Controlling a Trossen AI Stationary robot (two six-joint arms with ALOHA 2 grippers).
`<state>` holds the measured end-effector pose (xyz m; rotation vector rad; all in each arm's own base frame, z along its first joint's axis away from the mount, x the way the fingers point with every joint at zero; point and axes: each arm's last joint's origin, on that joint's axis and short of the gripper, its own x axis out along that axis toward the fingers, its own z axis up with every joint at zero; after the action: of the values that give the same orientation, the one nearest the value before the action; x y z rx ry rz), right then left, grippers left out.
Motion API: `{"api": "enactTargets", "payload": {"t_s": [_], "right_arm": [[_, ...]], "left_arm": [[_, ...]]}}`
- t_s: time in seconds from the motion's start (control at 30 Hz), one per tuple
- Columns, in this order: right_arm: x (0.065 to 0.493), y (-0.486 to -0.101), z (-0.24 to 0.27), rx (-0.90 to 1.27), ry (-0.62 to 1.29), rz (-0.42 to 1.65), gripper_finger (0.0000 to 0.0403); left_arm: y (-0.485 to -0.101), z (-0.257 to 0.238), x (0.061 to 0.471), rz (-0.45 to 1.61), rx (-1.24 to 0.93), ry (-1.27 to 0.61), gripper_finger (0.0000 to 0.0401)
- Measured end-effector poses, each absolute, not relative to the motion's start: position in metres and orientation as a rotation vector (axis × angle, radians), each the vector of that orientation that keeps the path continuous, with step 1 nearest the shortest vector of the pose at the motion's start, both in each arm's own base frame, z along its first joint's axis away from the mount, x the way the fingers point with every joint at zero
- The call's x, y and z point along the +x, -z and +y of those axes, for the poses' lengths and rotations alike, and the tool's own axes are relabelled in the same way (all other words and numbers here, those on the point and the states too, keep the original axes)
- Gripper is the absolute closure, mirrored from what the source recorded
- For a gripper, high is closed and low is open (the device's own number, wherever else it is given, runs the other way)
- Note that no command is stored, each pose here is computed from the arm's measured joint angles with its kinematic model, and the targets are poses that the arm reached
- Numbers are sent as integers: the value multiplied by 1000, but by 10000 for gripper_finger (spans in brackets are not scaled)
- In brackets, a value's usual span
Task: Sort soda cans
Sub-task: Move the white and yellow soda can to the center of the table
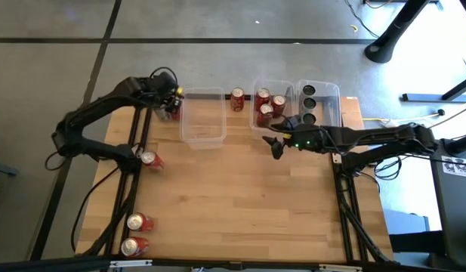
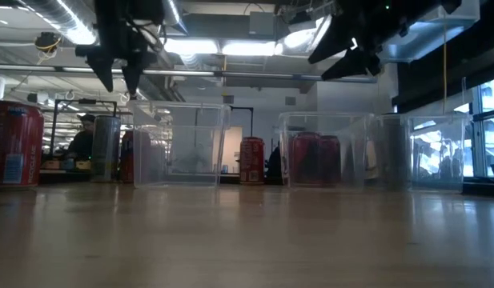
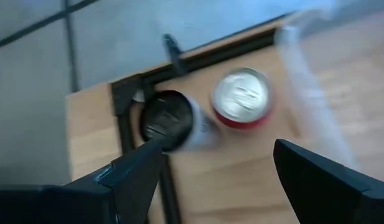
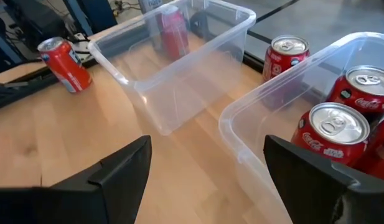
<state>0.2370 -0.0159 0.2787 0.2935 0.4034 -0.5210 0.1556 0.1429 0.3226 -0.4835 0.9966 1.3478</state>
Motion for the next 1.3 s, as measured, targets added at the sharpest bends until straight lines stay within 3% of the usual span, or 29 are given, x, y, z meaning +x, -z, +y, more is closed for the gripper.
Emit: {"api": "enactTargets", "payload": {"t_s": [0.3,0.9,1.3], "right_arm": [[243,-273,-16,293,519,422,95],[246,-270,-14,293,503,438,95],[246,-270,-14,293,503,439,95]], "left_arm": [[-312,172,147,1015,-521,-1484,103],[-292,202,139,1035,-647,-1501,103],[-270,208,147,1217,-609,-1511,103]]}}
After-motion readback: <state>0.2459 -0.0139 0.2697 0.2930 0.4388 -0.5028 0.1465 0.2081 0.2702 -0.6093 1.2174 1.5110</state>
